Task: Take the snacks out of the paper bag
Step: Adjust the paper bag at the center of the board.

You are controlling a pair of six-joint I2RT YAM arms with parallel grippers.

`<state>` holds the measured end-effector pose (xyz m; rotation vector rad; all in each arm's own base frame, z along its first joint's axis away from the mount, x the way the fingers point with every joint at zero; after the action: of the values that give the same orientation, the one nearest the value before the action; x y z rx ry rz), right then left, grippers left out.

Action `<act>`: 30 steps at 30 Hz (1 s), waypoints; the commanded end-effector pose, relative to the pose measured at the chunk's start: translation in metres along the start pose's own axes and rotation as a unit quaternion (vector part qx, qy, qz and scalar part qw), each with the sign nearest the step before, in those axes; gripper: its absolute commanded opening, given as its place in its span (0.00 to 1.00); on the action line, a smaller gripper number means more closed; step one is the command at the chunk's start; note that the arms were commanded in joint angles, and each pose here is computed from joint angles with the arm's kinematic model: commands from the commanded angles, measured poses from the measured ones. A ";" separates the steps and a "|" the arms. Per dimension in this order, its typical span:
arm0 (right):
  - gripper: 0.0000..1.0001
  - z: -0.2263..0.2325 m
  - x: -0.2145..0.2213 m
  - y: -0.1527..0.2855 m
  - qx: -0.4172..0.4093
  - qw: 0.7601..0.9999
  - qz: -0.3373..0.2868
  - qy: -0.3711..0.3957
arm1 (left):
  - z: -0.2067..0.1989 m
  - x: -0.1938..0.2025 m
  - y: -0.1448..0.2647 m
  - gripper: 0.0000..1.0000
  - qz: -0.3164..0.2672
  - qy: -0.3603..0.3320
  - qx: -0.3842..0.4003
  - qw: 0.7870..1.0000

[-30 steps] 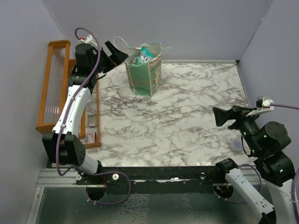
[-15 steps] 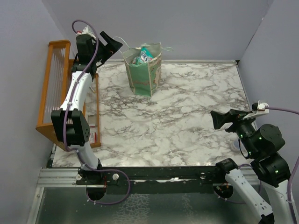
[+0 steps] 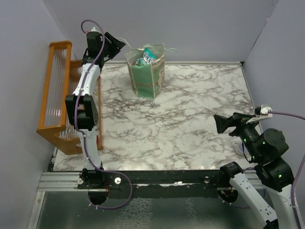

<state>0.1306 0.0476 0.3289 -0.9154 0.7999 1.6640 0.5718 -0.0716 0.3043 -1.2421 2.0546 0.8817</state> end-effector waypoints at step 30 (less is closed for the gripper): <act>0.99 0.006 0.004 0.000 -0.029 0.999 -0.001 -0.018 | -0.065 -0.007 0.077 0.00 -0.010 0.027 0.207 0.978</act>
<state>0.1285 0.0482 0.3271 -0.9131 0.7728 1.6680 0.5329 -0.0880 0.3116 -1.1212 2.2234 0.5842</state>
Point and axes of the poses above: each gripper's point midway between its finger pads, its own y axis back along the fingers, its own z axis along the line the jaws close on, x = y × z, the point moved 6 cm from there along y, back along the fingers, and after that the axes turned 15 degrees about -y, right-handed, at the moved point
